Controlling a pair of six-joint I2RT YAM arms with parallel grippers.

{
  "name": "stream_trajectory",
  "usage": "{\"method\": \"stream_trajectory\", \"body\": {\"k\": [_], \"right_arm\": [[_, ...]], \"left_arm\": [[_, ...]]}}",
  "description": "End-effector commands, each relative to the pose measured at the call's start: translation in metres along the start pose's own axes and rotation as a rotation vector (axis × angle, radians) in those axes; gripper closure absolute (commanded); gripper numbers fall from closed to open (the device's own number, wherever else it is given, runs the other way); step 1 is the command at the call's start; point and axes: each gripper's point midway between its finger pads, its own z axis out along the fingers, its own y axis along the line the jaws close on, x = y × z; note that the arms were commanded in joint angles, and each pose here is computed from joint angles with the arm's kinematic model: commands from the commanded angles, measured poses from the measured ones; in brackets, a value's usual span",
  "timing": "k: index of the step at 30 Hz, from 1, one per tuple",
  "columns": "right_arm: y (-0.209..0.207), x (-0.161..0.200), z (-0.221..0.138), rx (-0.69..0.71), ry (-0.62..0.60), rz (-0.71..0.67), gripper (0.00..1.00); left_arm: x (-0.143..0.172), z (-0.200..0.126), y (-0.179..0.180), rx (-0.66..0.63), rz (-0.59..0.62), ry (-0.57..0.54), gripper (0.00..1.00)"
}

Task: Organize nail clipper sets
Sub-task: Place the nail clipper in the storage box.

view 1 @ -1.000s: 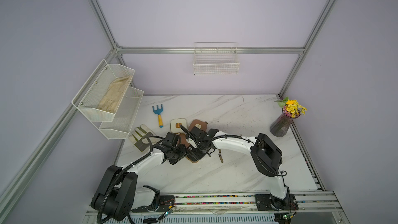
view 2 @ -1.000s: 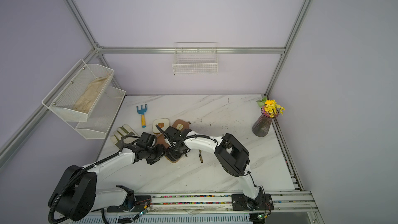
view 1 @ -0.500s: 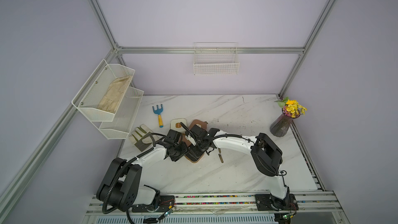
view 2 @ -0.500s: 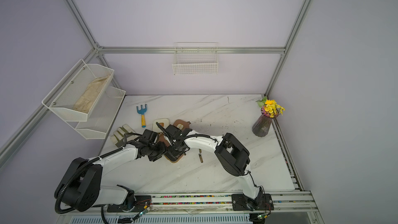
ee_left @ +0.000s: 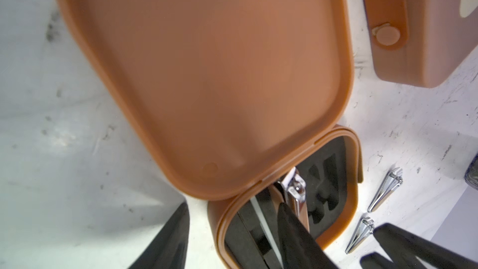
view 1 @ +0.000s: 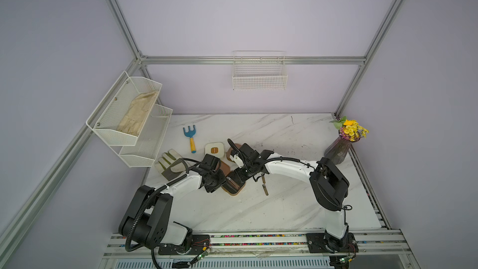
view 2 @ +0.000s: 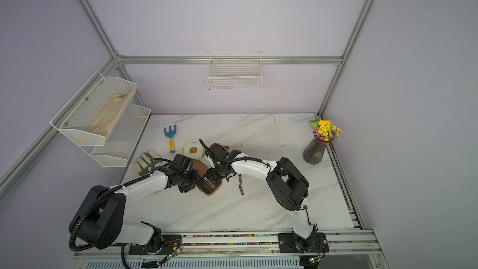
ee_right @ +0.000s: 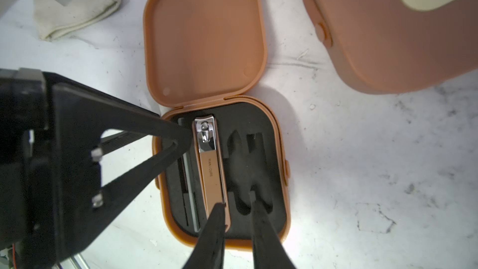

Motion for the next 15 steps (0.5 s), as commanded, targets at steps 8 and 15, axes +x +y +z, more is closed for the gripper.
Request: {"method": "stream_trajectory", "body": {"k": [8,15], "right_arm": [[0.014,0.006,0.011,-0.123,0.028,0.037,0.78],[0.013,0.010,0.019,-0.129,0.044,0.052,0.73]], "left_arm": [[0.039,0.021,0.064,-0.284,-0.040,0.134,0.45],[0.043,0.028,0.071,-0.332,-0.036,0.145,0.45]]}}
